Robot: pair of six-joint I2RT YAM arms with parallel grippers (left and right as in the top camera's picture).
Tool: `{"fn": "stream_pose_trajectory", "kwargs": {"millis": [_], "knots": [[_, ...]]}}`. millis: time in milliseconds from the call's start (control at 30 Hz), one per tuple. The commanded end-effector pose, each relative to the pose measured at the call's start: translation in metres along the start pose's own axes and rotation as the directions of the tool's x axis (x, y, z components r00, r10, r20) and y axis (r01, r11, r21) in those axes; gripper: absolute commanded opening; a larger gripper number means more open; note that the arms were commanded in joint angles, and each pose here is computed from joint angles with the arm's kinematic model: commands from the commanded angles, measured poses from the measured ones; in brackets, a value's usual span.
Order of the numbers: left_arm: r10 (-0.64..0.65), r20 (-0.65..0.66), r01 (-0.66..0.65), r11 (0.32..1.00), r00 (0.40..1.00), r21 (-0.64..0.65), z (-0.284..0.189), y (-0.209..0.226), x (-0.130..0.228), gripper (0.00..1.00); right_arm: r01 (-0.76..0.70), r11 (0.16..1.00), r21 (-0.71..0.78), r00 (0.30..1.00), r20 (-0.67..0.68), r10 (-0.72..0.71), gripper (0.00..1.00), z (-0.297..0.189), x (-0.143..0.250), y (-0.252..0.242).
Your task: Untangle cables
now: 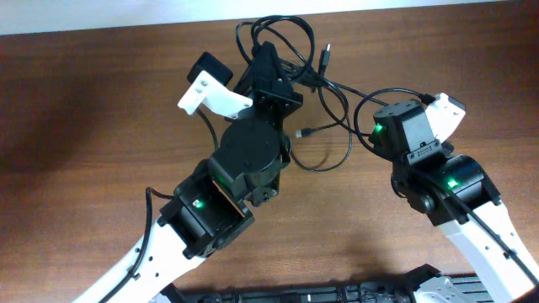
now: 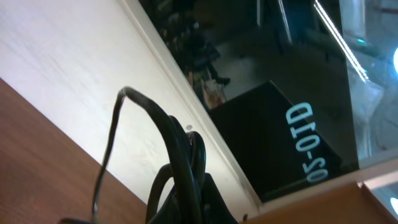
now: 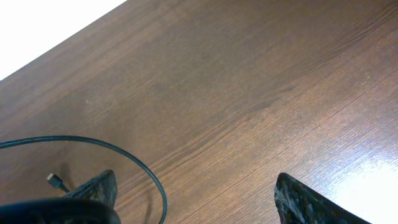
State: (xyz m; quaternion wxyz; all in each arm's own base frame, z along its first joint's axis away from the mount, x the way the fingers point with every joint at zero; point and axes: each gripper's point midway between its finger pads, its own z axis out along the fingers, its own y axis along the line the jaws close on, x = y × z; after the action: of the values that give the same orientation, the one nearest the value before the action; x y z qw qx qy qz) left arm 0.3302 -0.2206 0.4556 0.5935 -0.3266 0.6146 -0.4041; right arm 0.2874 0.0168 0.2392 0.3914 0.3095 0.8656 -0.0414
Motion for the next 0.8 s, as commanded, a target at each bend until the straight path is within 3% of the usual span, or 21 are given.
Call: {"fn": "stream_pose_trajectory", "kwargs": {"millis": [0, 200, 333, 433, 600, 667, 767], "knots": [[-0.023, 0.170, 0.029, 0.999, 0.985, -0.033, -0.013, -0.003, -0.052, 0.00, 0.009, 0.997, 0.073, 0.999, 0.052, -0.013, 0.80, 0.000, -0.008, -0.014], [-0.016, 0.167, 0.023, 0.999, 0.986, -0.038, -0.012, -0.001, -0.051, 0.00, 0.011, 0.997, 0.070, 0.999, 0.049, -0.014, 0.81, 0.000, -0.008, -0.014], [0.013, 0.142, -0.006, 0.998, 0.990, -0.055, -0.012, 0.003, -0.045, 0.00, 0.136, 0.988, 0.069, 0.990, 0.035, -0.139, 0.81, 0.000, -0.007, -0.013], [0.036, 0.079, -0.033, 0.999, 0.996, -0.043, -0.010, 0.003, -0.033, 0.00, 0.225, 0.972, 0.071, 0.973, 0.029, -0.227, 0.81, 0.000, -0.007, -0.012], [0.054, -0.087, -0.051, 0.998, 0.995, 0.038, -0.010, -0.008, -0.003, 0.00, 0.240, 0.969, 0.061, 0.970, 0.024, -0.242, 0.81, 0.001, -0.006, -0.010], [0.069, -0.146, -0.061, 0.996, 0.987, 0.058, -0.012, -0.009, 0.008, 0.00, 0.234, 0.972, 0.034, 0.972, 0.019, -0.235, 0.96, 0.001, -0.005, -0.005], [0.084, -0.186, -0.073, 0.995, 0.979, 0.063, -0.013, -0.008, 0.016, 0.00, 0.282, 0.958, -0.054, 0.959, 0.006, -0.282, 0.99, 0.001, -0.001, 0.011]]}}
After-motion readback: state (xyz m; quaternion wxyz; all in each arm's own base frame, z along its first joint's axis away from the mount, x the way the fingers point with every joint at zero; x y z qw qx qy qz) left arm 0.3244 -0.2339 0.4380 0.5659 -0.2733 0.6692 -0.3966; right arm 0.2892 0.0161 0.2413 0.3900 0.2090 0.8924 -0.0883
